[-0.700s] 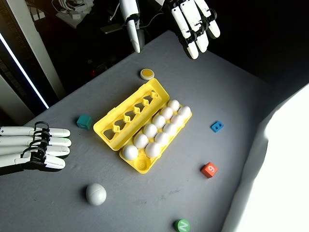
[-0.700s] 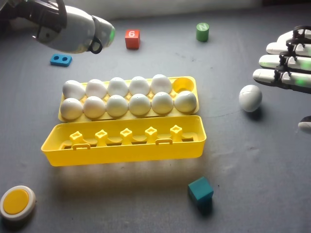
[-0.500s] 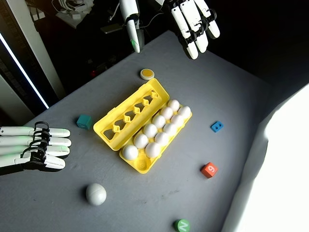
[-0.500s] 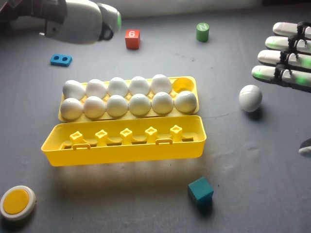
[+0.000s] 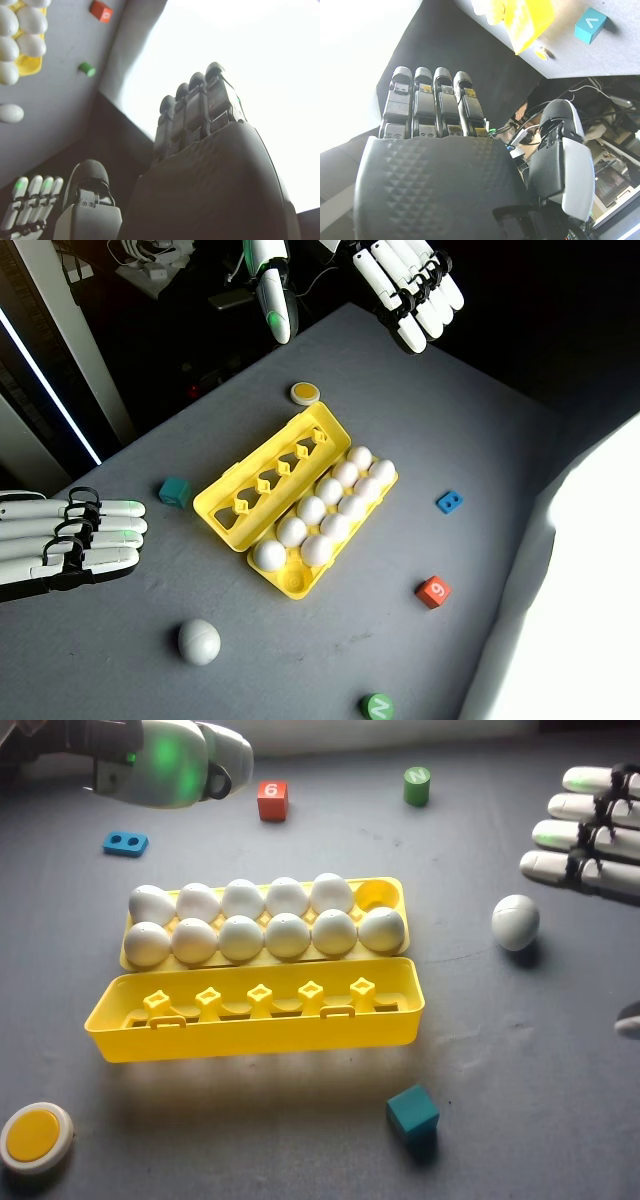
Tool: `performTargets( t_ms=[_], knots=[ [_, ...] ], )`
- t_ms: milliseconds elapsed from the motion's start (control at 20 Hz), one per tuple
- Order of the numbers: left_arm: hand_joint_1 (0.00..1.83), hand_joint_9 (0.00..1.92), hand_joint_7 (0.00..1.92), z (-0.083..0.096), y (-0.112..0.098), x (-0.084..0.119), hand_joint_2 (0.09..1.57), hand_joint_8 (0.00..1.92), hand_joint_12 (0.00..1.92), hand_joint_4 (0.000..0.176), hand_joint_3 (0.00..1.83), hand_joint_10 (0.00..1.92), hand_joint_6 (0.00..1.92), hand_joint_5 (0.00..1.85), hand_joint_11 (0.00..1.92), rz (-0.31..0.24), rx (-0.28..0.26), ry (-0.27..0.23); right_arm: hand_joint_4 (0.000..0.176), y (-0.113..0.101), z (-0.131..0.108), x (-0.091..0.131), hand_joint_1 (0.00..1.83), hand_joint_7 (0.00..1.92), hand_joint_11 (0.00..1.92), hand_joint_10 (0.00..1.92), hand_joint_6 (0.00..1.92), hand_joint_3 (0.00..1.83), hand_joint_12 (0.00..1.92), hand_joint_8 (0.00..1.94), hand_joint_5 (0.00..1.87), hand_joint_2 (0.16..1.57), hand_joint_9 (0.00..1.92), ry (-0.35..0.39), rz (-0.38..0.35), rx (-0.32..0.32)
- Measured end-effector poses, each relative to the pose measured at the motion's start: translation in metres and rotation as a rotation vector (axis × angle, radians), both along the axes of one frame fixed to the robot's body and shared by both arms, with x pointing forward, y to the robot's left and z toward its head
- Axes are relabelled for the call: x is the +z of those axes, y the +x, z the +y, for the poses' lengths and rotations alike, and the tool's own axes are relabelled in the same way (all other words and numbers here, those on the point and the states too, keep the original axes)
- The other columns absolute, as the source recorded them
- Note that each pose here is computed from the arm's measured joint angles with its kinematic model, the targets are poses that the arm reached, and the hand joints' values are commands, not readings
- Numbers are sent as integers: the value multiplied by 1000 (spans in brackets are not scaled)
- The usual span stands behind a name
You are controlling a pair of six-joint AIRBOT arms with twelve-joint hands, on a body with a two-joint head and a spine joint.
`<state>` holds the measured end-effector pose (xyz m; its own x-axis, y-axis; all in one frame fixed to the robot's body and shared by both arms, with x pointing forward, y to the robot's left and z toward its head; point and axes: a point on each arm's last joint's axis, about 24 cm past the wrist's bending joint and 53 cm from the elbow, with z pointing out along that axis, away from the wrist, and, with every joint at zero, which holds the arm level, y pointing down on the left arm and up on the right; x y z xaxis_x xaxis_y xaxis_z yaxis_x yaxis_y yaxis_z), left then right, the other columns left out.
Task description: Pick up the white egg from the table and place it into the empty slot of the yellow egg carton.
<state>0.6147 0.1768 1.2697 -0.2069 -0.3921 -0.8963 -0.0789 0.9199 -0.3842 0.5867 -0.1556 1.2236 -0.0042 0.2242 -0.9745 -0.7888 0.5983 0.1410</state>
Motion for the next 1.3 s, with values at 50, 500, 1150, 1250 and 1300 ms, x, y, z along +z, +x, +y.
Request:
performTargets(
  t_ms=[50,500,1150,1250,1300],
  knots=[
    [0,56,82,0,0,0,1164,8,9,0,11,9,7,104,15,2,1,-1,0,6,-3,2,35,88,12,2,4,2,12,3,119,1089,52,11,10,-23],
    [0,62,92,3,-1,1,1169,12,11,0,7,12,11,100,24,6,16,-15,0,32,-1,-1,32,93,32,4,1,0,28,3,123,1086,61,23,108,-99],
    [0,48,81,1,-1,-1,1177,6,2,0,6,5,9,98,4,14,13,-21,124,45,17,-12,258,0,40,0,23,0,27,0,245,805,0,-15,12,27],
    [0,56,88,2,-1,-1,1178,8,6,0,5,8,9,102,12,14,13,-21,109,55,19,-24,322,0,5,0,9,0,19,0,275,783,0,-51,14,16],
    [0,49,78,2,-1,-1,1174,3,6,0,3,4,7,98,12,16,14,-25,122,61,18,-31,297,0,43,0,5,0,37,0,270,769,0,-74,11,2]
  ],
)
